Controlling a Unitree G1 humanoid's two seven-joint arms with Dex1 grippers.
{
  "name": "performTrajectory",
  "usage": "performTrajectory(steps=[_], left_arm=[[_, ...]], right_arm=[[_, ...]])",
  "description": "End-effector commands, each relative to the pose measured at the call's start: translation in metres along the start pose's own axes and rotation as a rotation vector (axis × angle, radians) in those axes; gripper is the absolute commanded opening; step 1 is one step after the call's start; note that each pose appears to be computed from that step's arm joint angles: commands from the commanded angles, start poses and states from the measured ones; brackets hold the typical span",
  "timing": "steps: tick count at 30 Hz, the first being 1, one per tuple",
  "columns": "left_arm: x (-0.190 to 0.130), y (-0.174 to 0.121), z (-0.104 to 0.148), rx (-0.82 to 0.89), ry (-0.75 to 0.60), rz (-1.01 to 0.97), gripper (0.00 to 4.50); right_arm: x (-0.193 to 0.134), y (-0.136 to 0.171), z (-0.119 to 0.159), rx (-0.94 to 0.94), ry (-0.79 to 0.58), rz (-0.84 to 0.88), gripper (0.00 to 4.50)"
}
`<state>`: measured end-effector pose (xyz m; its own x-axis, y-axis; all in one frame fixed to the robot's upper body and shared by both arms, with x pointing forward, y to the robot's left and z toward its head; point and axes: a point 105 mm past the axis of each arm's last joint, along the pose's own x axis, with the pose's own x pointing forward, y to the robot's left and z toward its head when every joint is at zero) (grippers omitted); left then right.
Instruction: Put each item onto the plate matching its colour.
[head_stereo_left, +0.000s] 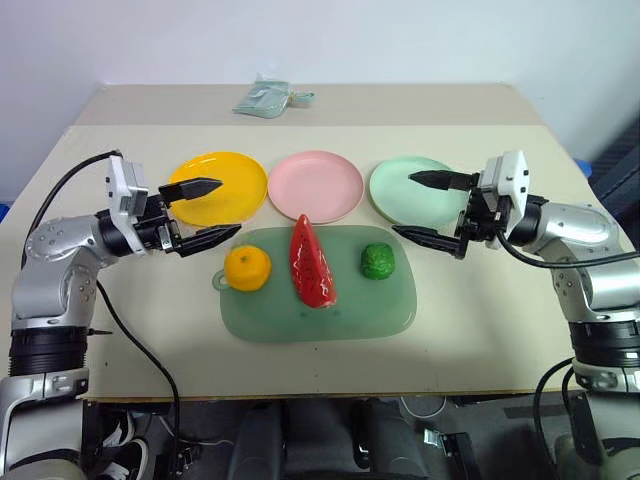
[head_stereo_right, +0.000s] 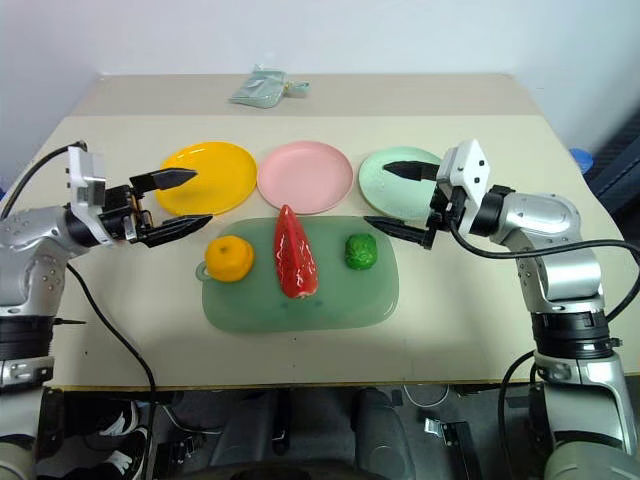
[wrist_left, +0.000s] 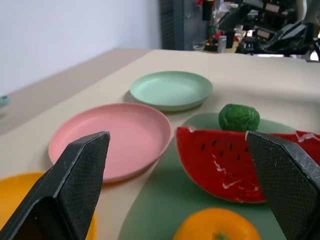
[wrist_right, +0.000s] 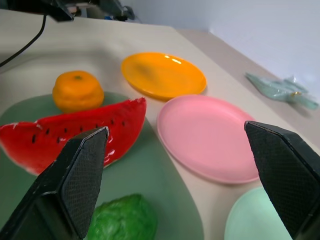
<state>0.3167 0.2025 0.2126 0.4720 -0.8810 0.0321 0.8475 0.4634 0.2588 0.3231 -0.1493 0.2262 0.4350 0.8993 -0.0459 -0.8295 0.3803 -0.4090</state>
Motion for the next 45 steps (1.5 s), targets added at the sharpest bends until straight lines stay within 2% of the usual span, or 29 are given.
performTrajectory(steps=[1,7,18,23,25,29,39,45], left_arm=[[-0.002,0.002,0.016,0.053,-0.033,0.010,4.50],[-0.002,0.009,0.027,0.076,-0.047,0.011,4.50],[-0.017,0.002,0.023,-0.002,-0.024,0.011,4.50],[-0.007,-0.006,0.003,-0.024,0.039,-0.034,4.50],[0.000,-0.008,-0.005,0.007,0.075,-0.040,4.50],[0.006,-0.012,-0.018,0.066,0.124,-0.022,4.50],[0.005,-0.019,-0.056,0.045,0.219,-0.068,4.50],[0.021,-0.024,-0.076,0.039,0.230,-0.109,4.50]], right_arm=[[0.002,-0.004,0.009,-0.045,-0.025,-0.005,4.45],[0.006,-0.001,0.006,-0.030,-0.042,-0.016,4.45],[-0.001,0.000,0.013,-0.032,-0.056,-0.024,4.45],[0.004,0.016,0.021,-0.002,-0.079,0.059,4.45],[0.005,0.026,0.020,-0.001,-0.060,0.147,4.45],[0.006,0.031,0.018,-0.016,-0.049,0.200,4.45],[0.007,0.031,0.014,-0.001,-0.042,0.163,4.45],[0.001,0.029,0.014,-0.010,-0.021,0.127,4.45]])
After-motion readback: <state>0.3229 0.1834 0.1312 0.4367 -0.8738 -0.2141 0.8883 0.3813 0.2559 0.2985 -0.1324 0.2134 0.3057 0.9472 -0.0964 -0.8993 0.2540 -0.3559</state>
